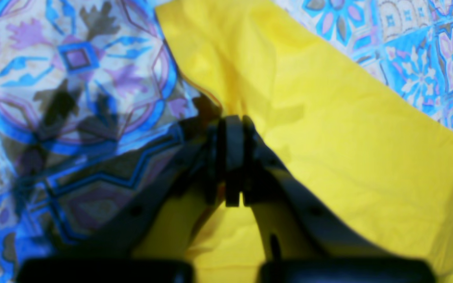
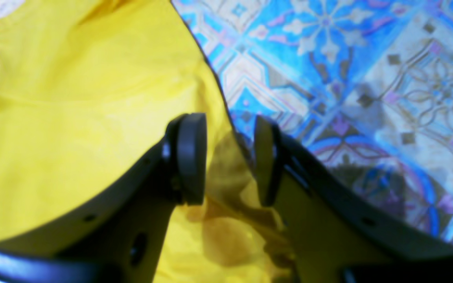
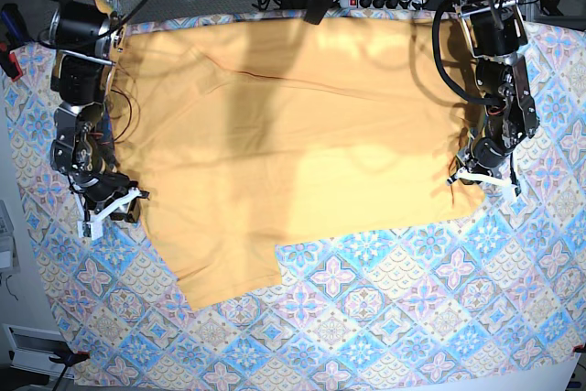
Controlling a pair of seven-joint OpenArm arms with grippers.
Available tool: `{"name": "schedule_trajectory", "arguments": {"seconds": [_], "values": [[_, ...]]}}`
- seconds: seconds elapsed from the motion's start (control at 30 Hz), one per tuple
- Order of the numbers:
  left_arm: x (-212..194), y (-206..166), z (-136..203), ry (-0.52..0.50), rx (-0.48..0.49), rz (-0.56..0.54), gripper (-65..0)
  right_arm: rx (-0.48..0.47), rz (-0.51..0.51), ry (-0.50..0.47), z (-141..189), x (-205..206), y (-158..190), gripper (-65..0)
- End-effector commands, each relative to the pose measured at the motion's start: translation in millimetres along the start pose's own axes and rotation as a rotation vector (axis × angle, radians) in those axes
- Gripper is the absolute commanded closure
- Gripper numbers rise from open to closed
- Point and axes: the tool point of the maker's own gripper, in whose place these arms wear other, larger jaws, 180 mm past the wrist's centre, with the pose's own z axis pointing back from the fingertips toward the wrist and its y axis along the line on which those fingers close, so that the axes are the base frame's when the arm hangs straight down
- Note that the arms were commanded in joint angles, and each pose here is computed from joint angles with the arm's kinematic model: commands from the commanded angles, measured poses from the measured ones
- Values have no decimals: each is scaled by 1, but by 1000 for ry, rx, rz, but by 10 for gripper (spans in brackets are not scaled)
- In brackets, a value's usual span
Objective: Fold the T-shirt properly
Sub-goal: 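Adjust the right gripper's grip on the side edge near the hem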
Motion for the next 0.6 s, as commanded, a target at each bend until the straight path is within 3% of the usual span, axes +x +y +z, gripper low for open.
{"name": "schedule_trajectory", "arguments": {"seconds": [0.0, 0.33, 0.57], "values": [[19, -6, 3, -47, -18, -8, 0, 2, 9, -69, 0, 29, -3, -206], [15, -2, 3, -39, -13, -5, 0, 36, 20, 5, -16, -4, 11, -206], [14, -3, 3, -39, -14, -4, 0, 67, 93, 68, -20, -20, 23, -190]]}}
